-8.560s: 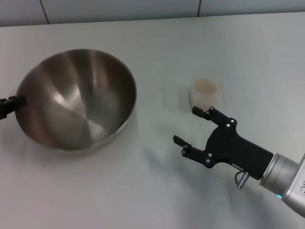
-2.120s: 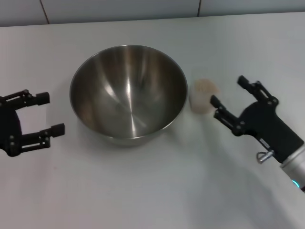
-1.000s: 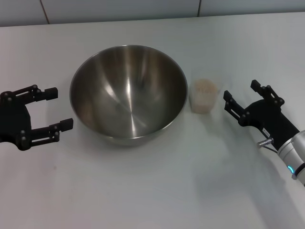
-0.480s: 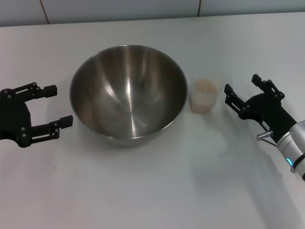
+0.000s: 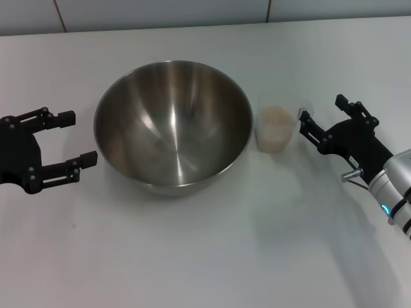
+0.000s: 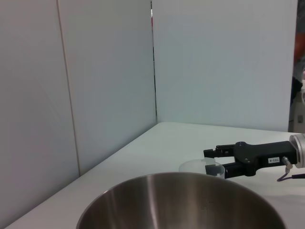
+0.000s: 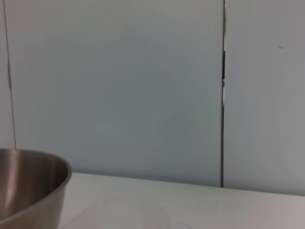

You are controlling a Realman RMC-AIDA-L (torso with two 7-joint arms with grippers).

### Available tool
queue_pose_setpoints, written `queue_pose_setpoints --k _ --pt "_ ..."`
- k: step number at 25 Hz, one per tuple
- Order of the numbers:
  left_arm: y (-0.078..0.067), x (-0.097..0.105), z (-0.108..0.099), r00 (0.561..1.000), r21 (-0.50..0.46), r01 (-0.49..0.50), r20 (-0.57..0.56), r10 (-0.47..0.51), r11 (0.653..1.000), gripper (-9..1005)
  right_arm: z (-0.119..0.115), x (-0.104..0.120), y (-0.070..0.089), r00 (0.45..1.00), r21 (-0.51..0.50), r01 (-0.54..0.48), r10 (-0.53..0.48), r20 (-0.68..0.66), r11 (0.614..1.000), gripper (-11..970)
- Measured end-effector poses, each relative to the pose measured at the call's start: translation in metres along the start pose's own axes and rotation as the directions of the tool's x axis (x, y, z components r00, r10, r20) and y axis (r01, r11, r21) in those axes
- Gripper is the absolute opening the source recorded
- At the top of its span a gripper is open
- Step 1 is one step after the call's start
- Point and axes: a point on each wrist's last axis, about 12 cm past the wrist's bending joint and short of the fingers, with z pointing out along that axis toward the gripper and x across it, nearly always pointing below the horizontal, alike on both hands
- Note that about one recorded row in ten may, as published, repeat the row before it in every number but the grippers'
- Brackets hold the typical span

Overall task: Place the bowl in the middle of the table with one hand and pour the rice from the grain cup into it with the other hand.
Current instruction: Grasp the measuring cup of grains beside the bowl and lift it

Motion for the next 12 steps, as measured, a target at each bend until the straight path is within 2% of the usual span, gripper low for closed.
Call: queue_pose_setpoints --k 12 --pt "0.0025 0.0012 0.0019 1.0 -0.017 -0.001 -0.013 0.001 1.0 782 0.0026 -0.0009 0.0001 1.0 -0.004 0.004 -0.004 -0.003 1.0 795"
